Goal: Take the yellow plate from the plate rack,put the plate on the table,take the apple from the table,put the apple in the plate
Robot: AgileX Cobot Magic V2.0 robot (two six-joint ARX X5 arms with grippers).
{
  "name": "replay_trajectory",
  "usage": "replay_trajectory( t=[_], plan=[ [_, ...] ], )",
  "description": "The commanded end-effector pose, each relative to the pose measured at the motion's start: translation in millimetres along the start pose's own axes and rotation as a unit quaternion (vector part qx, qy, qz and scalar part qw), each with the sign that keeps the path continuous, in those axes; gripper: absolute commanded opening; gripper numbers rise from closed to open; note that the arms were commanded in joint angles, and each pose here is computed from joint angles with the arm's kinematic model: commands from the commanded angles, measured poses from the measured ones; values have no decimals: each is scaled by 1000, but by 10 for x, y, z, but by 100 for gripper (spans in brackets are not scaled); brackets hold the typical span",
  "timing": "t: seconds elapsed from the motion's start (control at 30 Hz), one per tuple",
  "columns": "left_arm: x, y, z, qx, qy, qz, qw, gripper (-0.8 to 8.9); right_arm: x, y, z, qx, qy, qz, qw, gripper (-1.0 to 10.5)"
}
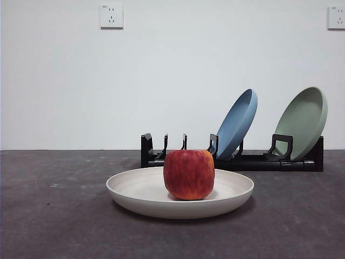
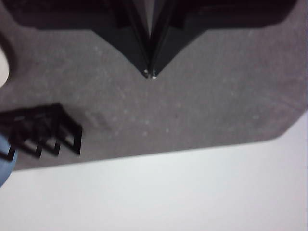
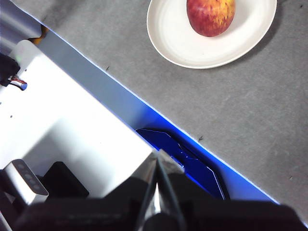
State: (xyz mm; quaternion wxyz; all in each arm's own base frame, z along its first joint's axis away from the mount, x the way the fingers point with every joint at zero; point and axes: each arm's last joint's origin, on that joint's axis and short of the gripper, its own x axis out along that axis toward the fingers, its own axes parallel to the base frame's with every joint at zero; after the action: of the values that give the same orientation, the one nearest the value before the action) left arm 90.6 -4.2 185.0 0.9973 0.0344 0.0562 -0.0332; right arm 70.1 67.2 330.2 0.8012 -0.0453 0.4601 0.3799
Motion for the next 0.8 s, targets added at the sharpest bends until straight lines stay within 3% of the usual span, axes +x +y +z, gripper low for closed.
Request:
replay_trajectory(
  t=[0.03,0.37,0.8],
  plan=[
    [30,-1,-116,1,2,1,1000,-3,-2,2,2,3,-3,0,1000,1],
    [94,-17,-370,-16,36,-1,999,-3,-2,2,2,3,-3,0,1000,1],
    [95,-17,-371,-36,35,0,999,-3,-2,2,1,3,-3,0,1000,1]
  ],
)
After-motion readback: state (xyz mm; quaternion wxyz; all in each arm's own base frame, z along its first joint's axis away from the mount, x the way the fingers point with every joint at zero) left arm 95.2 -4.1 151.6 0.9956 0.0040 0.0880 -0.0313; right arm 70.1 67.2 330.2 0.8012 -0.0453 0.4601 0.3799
